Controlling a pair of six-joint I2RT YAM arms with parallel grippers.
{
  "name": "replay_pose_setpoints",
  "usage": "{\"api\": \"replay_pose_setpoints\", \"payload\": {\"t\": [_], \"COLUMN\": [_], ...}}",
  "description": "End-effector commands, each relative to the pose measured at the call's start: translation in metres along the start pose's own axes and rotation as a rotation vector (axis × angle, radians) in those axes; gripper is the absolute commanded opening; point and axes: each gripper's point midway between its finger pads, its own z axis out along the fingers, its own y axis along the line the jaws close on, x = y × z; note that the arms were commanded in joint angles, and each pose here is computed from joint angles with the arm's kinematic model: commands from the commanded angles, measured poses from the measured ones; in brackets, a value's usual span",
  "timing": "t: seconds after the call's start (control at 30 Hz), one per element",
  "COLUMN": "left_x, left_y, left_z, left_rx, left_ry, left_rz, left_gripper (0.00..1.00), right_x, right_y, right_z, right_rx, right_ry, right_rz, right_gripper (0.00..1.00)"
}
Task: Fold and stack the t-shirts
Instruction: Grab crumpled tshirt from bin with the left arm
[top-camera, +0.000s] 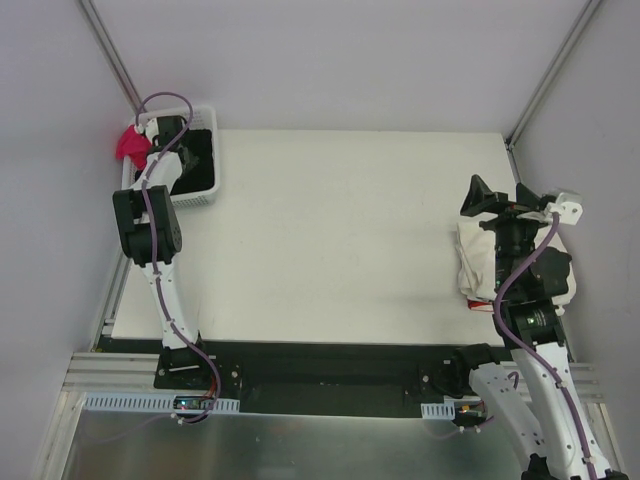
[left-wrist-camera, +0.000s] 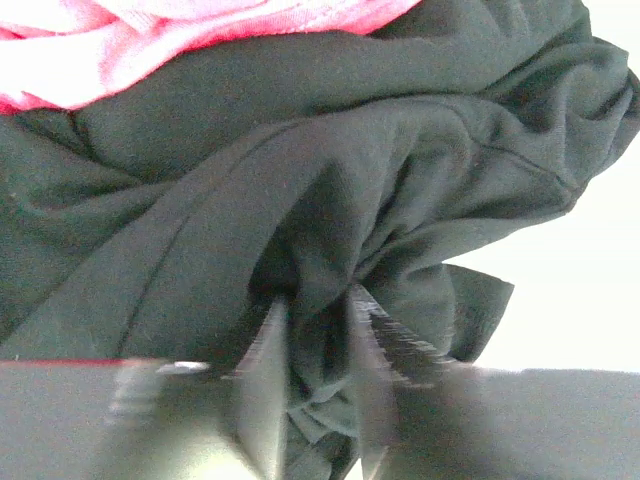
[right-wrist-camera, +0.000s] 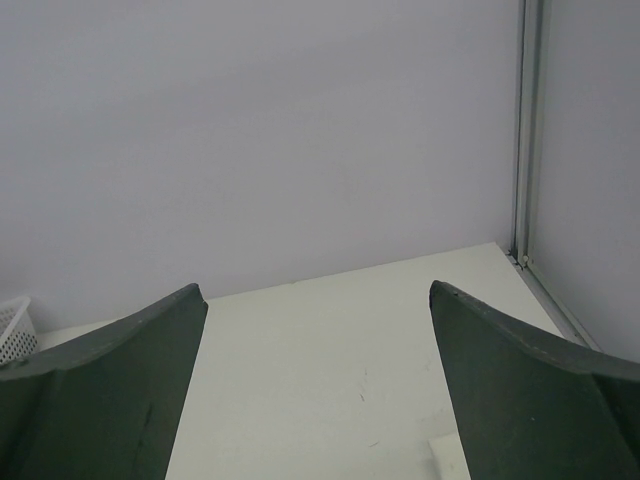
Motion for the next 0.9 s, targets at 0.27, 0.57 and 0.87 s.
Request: {"api": "replay_pose_setpoints", "payload": {"t": [0.27,0.57,0.87], "left_x": [-0.063,-0.191,-0.188], "left_y": [-0.070,-0.154,-0.220], "left_z": [-0.022,-0.218,-0.449], "left_rx": [0.241,0.561,1.056], "left_ry": [-0.085,-0.451,-0.635], "left_rz": [-0.012,0.137,0.317], "left_gripper": [0.00,0.00,0.00], "right_x": [-0.014,0.006,0.034], "right_y": [-0.002,0.011,0.027], "right_z": [-0.007,-0.004,0.007], "right_rx": [0.004,-0.053,-0.109], "right_ry": [-0.033,0.036,0.125], "right_rz": [0.022,0.078,0.138], "right_gripper": [0.96,0.96,0.96]}}
